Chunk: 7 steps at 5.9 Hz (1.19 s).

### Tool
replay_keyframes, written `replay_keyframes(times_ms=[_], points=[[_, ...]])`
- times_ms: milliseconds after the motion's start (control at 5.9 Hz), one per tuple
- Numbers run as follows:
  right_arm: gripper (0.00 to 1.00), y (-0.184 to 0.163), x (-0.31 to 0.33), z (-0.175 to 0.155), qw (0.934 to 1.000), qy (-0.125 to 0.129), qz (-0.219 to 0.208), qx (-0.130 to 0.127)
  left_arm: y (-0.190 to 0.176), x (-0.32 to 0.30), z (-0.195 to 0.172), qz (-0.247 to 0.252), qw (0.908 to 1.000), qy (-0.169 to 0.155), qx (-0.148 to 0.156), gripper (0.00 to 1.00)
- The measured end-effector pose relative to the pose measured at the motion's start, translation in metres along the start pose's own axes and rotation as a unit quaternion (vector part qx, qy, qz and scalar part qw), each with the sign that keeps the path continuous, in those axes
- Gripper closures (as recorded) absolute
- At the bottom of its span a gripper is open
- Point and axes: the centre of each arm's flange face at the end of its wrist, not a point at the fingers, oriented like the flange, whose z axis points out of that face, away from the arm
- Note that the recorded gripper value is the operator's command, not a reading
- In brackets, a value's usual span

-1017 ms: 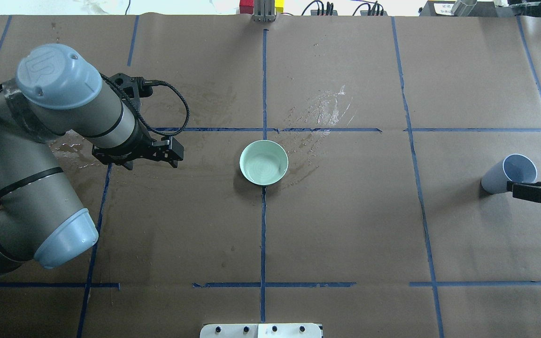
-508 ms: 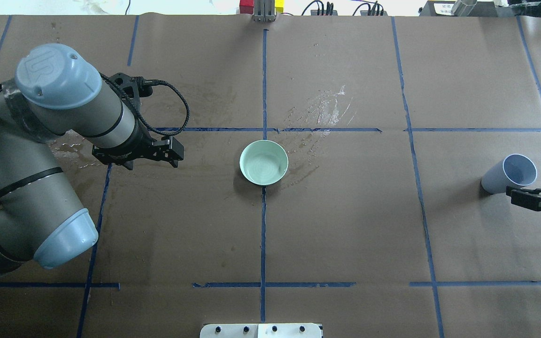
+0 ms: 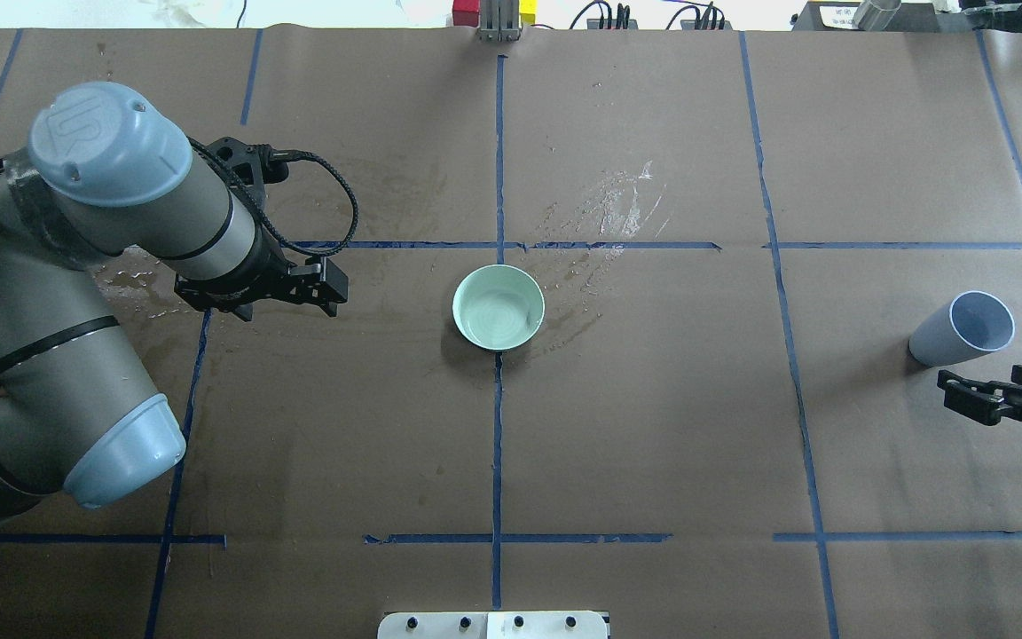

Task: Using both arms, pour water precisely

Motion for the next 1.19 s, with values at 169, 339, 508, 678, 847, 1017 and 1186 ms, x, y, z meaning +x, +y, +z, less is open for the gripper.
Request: replay_keyframes(times_ms=[169,339,508,678,847,1017,1186], points=[[0.0,0.009,0.013,0.005,0.9999,0.003,-0.002,0.014,0.0,0.0,0.0,0.0,1.0,0.0,0.0,0.0],[0.0,0.014,0.024,0.01,0.9995,0.009,-0.004,0.031,0.0,0.001,0.0,0.0,1.0,0.0,0.0,0.0],[0.0,0.016,0.029,0.015,0.9988,0.013,-0.002,0.047,0.0,0.001,0.0,0.0,1.0,0.0,0.0,0.0],[0.0,0.016,0.028,0.019,0.9977,0.016,0.003,0.065,0.0,0.001,0.0,0.0,1.0,0.001,0.0,0.0],[0.0,0.014,0.024,0.022,0.9962,0.018,0.007,0.085,0.0,0.001,0.0,0.0,1.0,0.001,0.0,0.0],[0.0,0.015,0.021,0.028,0.9943,0.022,0.007,0.104,0.0,0.001,-0.001,0.0,1.0,0.001,0.0,0.0],[0.0,0.019,0.02,0.035,0.9927,0.028,0.006,0.118,0.0,0.001,-0.001,0.0,1.0,0.001,0.0,0.0]])
